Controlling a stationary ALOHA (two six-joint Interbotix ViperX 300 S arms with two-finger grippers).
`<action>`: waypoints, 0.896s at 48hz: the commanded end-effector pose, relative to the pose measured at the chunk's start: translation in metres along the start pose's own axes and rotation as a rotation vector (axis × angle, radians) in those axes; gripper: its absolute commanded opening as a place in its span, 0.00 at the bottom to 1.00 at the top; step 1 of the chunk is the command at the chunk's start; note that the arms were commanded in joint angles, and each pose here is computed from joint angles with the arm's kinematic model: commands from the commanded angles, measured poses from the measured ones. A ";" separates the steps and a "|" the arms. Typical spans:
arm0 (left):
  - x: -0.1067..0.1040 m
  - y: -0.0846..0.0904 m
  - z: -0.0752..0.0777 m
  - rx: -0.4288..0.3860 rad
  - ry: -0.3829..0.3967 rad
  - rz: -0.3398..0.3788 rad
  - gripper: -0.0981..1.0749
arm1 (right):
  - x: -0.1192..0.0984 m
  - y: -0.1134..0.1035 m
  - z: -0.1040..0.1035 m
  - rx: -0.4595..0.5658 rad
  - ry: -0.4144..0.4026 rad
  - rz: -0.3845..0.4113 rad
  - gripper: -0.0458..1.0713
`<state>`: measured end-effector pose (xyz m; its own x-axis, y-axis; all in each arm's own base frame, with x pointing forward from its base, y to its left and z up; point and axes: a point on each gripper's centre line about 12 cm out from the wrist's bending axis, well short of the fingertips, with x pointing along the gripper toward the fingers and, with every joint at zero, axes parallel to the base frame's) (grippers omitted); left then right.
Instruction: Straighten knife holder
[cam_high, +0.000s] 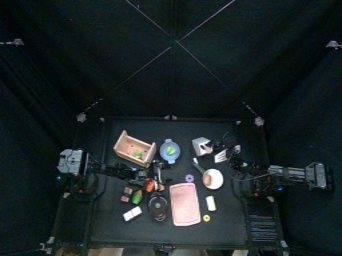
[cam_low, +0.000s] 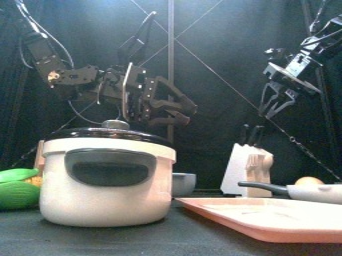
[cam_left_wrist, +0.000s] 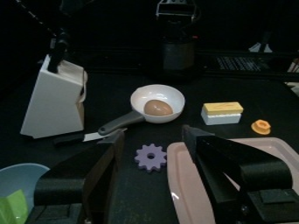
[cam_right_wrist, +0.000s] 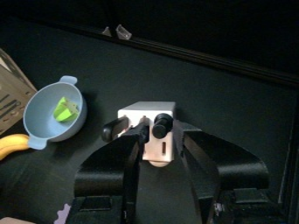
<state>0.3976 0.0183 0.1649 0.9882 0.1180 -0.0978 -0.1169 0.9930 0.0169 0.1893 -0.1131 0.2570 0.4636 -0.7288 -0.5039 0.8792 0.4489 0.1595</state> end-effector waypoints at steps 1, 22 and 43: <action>0.000 0.001 0.010 -0.004 -0.034 0.004 0.86 | -0.003 0.003 0.007 0.019 -0.009 0.015 0.69; -0.005 -0.002 0.011 -0.003 -0.032 -0.007 0.86 | -0.004 -0.006 -0.018 0.087 0.132 -0.013 0.68; -0.011 -0.005 0.013 -0.095 -0.028 0.054 0.81 | 0.019 -0.020 -0.038 0.074 0.189 -0.085 0.60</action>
<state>0.3887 0.0092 0.1657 0.9837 0.1446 -0.1073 -0.1499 0.9878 -0.0431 0.1748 -0.1135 0.2116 0.3551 -0.6505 -0.6713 0.9261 0.3429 0.1576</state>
